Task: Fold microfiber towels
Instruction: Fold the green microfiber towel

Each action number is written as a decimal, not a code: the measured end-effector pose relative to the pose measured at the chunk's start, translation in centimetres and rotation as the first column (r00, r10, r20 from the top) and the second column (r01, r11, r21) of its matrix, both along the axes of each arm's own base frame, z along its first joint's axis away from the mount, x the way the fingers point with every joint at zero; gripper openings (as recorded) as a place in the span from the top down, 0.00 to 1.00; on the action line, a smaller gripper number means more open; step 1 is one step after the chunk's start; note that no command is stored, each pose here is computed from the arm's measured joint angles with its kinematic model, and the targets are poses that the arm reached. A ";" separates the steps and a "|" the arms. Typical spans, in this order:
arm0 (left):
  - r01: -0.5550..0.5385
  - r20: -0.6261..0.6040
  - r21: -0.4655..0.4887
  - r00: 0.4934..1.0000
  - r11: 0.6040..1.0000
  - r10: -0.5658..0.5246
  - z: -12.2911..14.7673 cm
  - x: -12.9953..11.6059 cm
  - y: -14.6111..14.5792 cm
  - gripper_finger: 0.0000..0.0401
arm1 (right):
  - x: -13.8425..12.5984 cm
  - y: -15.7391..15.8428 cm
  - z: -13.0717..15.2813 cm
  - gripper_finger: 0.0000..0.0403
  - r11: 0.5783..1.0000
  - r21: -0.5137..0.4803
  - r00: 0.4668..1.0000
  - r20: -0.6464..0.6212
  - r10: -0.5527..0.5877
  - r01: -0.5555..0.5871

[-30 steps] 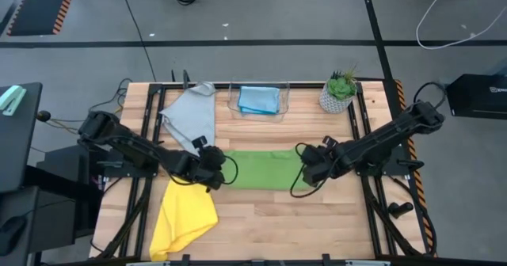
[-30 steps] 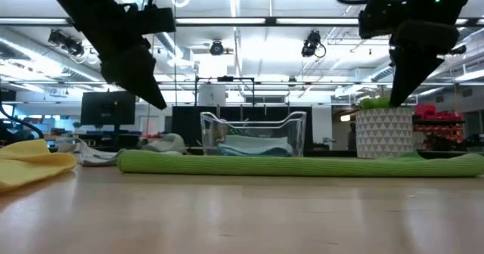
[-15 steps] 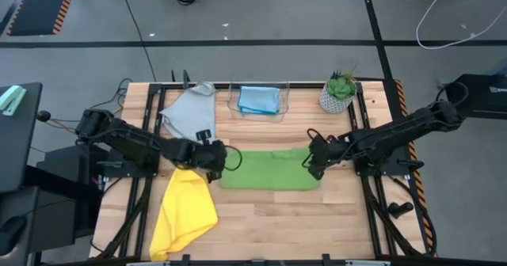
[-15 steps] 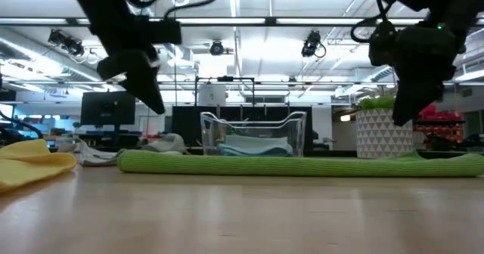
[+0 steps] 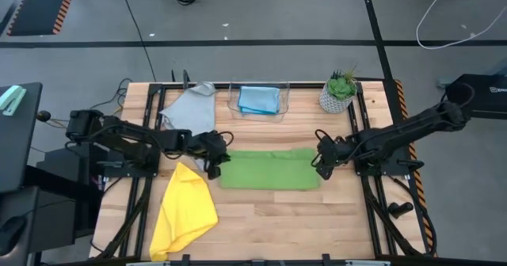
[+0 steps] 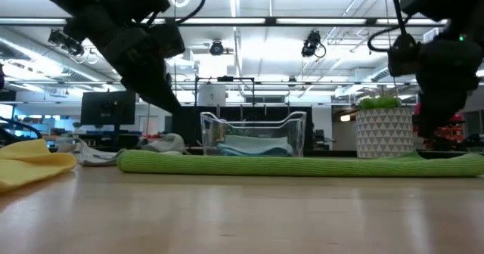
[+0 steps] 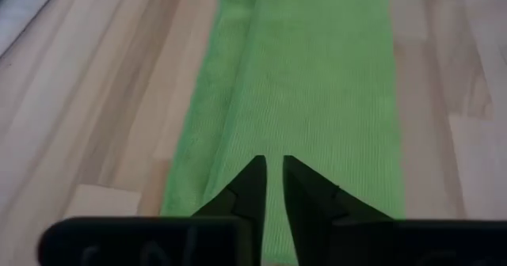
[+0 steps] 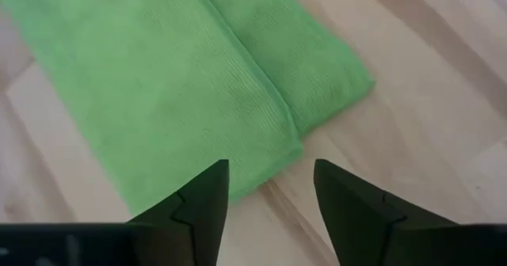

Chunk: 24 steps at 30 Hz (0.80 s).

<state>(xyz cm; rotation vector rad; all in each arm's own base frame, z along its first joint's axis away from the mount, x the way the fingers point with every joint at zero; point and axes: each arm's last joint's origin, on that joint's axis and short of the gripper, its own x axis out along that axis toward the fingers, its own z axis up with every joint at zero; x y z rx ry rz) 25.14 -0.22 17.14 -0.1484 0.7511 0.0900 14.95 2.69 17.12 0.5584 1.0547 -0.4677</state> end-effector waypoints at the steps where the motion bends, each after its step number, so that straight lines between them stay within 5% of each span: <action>1: 0.000 0.001 0.003 1.000 1.000 0.000 0.1 0.0 0.1 0.83 | -0.1 -0.1 -0.5 0.53 1.000 0.007 1.000 -0.003 -0.004 0.004; 14: 0.003 -0.181 -0.062 0.983 0.998 -0.014 -2.6 -0.3 1.8 0.46 | 0.2 -0.1 -2.2 0.60 0.999 0.022 0.995 0.099 0.024 -0.027; 24: -0.007 -0.221 -0.044 0.975 0.999 -0.003 -3.6 -0.2 2.8 0.58 | 0.3 -0.1 -2.2 0.61 0.999 0.002 0.993 0.113 0.033 -0.034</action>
